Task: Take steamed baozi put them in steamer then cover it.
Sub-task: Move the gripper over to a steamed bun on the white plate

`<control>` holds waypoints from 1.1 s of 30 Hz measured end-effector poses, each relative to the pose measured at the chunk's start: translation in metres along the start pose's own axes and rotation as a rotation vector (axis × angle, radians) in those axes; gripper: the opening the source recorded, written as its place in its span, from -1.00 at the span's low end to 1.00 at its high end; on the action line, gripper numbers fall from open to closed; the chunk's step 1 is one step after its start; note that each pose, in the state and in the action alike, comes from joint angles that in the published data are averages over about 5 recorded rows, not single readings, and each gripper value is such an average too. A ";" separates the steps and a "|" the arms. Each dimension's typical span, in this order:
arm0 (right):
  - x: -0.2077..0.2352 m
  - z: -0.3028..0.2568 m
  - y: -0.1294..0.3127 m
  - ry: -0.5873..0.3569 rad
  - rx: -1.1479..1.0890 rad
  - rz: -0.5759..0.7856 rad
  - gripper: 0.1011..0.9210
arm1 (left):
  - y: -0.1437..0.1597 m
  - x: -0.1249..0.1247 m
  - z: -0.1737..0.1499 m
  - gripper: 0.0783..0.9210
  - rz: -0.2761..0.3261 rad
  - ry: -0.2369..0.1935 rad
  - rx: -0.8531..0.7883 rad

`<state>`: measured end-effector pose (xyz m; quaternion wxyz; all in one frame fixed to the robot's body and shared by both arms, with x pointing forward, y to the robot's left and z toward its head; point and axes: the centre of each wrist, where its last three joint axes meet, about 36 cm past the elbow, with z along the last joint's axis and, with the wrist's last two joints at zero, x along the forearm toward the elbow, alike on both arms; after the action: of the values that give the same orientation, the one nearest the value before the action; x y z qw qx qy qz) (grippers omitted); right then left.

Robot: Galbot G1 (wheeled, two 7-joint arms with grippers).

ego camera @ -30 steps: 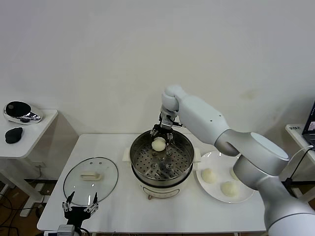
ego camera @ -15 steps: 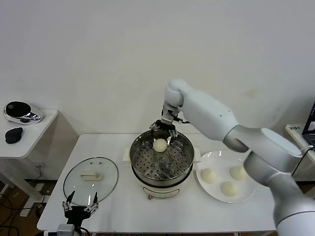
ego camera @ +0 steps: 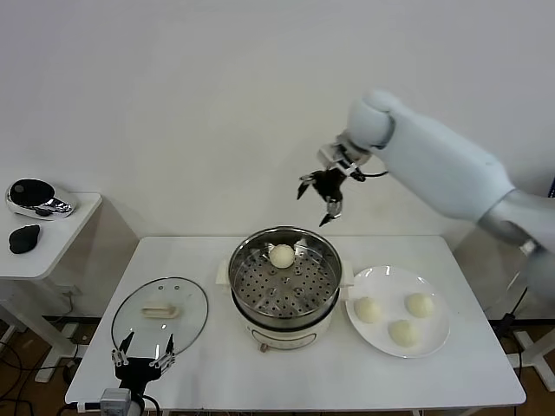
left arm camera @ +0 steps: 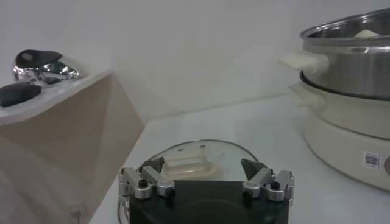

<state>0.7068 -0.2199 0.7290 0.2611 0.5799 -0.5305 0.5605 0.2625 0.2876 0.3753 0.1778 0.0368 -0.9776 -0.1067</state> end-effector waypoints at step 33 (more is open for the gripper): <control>-0.132 0.074 0.121 0.217 -0.445 -0.149 0.76 | 0.000 0.008 -0.005 0.77 0.001 0.013 0.001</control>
<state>0.6500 -0.2795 0.5537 0.4782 0.4823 -0.5653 0.4682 0.2571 0.2856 0.3825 0.1840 0.0371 -0.9765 -0.1058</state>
